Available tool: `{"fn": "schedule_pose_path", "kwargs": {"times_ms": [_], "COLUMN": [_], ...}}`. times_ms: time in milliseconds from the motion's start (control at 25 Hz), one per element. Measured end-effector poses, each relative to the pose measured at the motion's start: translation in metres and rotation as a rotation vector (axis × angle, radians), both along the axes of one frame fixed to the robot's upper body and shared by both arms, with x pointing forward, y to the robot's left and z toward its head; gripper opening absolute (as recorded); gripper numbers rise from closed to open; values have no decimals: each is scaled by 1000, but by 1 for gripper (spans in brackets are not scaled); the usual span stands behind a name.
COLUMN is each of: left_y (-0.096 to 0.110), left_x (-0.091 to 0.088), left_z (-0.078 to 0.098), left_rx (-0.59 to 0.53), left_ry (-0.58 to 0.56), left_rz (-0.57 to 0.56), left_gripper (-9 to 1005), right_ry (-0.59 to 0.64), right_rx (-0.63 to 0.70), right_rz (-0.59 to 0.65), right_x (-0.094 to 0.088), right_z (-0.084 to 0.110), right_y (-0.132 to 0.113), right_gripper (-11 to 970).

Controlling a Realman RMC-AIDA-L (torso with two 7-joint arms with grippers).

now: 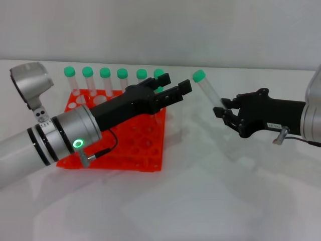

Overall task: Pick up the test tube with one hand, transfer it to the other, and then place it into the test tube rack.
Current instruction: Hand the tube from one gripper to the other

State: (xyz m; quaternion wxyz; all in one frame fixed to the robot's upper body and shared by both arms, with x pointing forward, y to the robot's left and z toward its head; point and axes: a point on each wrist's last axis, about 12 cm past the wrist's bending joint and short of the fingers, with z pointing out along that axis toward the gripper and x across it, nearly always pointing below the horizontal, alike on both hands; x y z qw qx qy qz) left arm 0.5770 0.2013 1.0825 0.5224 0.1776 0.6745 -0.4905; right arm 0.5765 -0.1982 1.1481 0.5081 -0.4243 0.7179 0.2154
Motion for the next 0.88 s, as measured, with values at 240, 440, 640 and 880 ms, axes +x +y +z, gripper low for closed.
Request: {"fn": "schedule_pose_path", "kwargs": {"times_ms": [240,440,640,880], "left_y": [-6,-14,-16,-15], "left_x": [2,7,8,6], "left_z": [-1,1,3,2], "left_rx": [25,54,63,62], "left_ry": [3,6,-6,-14], "left_rz": [-20,-45,-54,-55], "left_gripper": [716,711,706,700], "right_ry": [-23,-33,-48,-42], "right_rx": [14,16,13,7], "right_rz": [56,77,61,36], "right_x": [-3,1,5,7], "right_z": [6,10,11,6], "right_y": [16,25,26,22], "right_gripper": [259,267,274,283]}}
